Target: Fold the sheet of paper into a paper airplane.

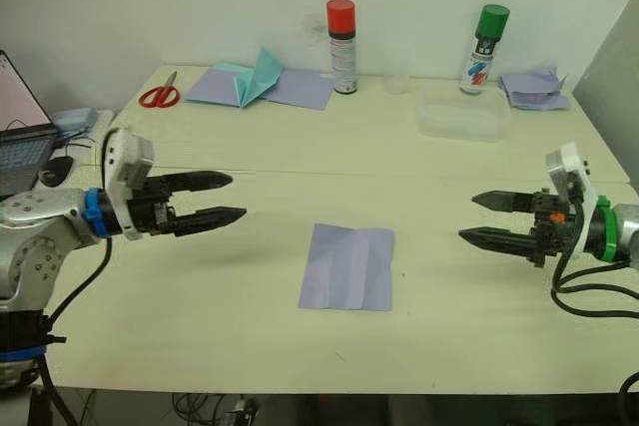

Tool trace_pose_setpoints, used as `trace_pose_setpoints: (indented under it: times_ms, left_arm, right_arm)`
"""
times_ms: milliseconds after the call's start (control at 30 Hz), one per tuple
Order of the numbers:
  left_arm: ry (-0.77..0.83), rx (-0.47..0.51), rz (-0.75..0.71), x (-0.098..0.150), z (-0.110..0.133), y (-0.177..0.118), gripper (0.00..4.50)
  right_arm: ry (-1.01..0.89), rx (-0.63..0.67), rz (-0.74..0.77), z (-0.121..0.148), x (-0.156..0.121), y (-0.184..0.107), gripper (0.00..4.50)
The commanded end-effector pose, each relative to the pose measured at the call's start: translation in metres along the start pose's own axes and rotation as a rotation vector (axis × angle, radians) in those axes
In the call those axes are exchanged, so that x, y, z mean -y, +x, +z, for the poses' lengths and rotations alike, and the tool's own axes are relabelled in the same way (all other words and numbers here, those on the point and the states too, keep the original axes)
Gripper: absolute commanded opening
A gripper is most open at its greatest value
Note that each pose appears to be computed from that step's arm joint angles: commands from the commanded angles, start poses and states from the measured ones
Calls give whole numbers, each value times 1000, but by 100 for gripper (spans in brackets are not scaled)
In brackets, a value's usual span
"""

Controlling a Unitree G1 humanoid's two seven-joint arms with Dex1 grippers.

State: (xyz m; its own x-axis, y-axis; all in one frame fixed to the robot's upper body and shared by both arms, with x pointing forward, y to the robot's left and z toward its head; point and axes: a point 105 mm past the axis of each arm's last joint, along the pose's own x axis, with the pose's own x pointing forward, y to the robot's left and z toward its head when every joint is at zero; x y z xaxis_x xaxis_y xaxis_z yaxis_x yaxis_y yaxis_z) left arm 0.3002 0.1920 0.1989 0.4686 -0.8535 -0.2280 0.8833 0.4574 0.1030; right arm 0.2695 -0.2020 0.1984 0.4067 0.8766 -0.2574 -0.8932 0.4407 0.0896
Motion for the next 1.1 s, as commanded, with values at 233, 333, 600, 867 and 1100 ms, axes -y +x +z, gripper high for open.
trace_pose_setpoints:
  times_ms: [233, 333, 600, 867, 1100]
  left_arm:
    - [105, -18, -124, 29, -18, 56, 75]
    - [99, -16, -129, 32, -29, 73, 5]
    - [117, -153, -148, 40, -75, 100, 5]
    - [106, -310, -137, 40, -122, 112, 5]
    - [112, -338, -153, 45, -133, 114, 0]
  right_arm:
    - [-88, -14, -14, -15, -1, 28, 450]
    - [-81, -19, -34, -23, 3, 33, 450]
    - [-87, -47, -32, -36, 5, 49, 450]
    - [-114, -87, -103, -47, 23, 68, 450]
    - [-146, -151, -157, -63, 40, 79, 321]
